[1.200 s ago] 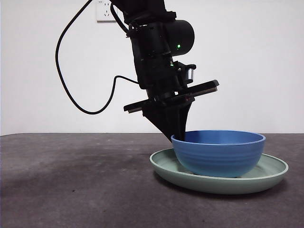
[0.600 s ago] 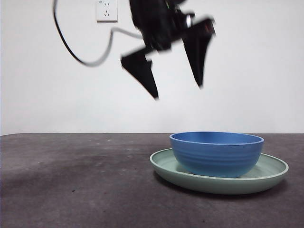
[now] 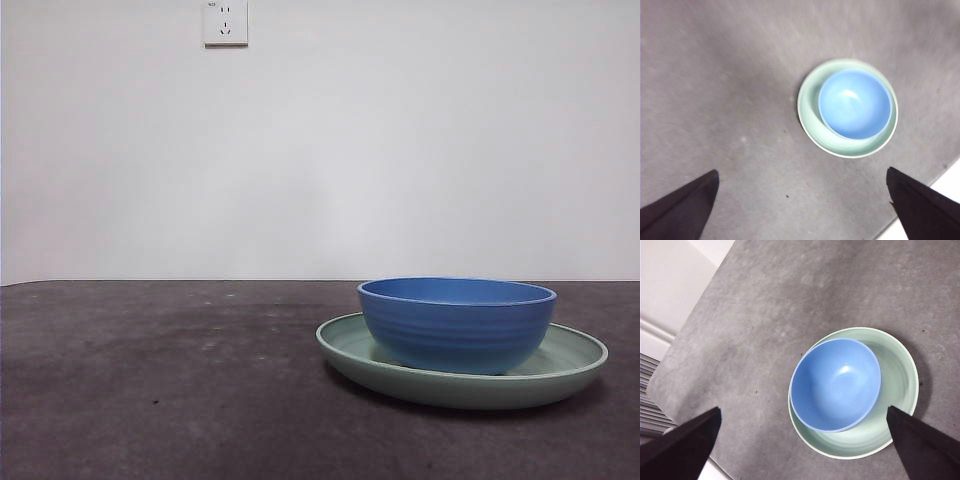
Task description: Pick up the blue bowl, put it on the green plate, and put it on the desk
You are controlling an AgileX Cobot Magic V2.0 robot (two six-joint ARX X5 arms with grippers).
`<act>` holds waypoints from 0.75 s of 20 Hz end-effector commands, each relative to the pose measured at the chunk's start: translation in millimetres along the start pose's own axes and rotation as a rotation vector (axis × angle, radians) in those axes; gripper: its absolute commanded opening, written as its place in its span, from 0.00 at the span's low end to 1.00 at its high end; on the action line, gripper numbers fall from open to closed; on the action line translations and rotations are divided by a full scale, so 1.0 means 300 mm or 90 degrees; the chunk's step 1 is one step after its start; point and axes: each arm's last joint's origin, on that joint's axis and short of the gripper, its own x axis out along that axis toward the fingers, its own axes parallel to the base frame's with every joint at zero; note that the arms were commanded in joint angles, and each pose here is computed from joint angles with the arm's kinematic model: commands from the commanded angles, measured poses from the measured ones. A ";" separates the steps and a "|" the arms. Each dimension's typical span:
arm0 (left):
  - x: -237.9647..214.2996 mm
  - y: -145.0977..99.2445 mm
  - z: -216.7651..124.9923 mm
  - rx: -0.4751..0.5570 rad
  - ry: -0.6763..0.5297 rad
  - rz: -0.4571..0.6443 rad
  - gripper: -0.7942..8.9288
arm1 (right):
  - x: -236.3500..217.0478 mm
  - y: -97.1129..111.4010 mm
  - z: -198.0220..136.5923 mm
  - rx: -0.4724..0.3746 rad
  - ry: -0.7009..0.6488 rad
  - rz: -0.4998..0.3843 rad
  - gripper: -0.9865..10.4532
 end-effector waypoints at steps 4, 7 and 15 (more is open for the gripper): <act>-0.117 0.027 -0.299 -0.009 -0.148 -0.001 0.72 | -0.007 0.007 0.014 -0.020 -0.008 0.001 0.66; -0.120 0.035 -0.452 -0.009 -0.206 -0.004 0.72 | -0.007 0.007 0.014 -0.024 -0.008 0.001 0.66; -0.077 0.045 -0.618 -0.022 -0.231 -0.007 0.72 | -0.006 0.003 0.004 -0.006 0.006 -0.021 0.66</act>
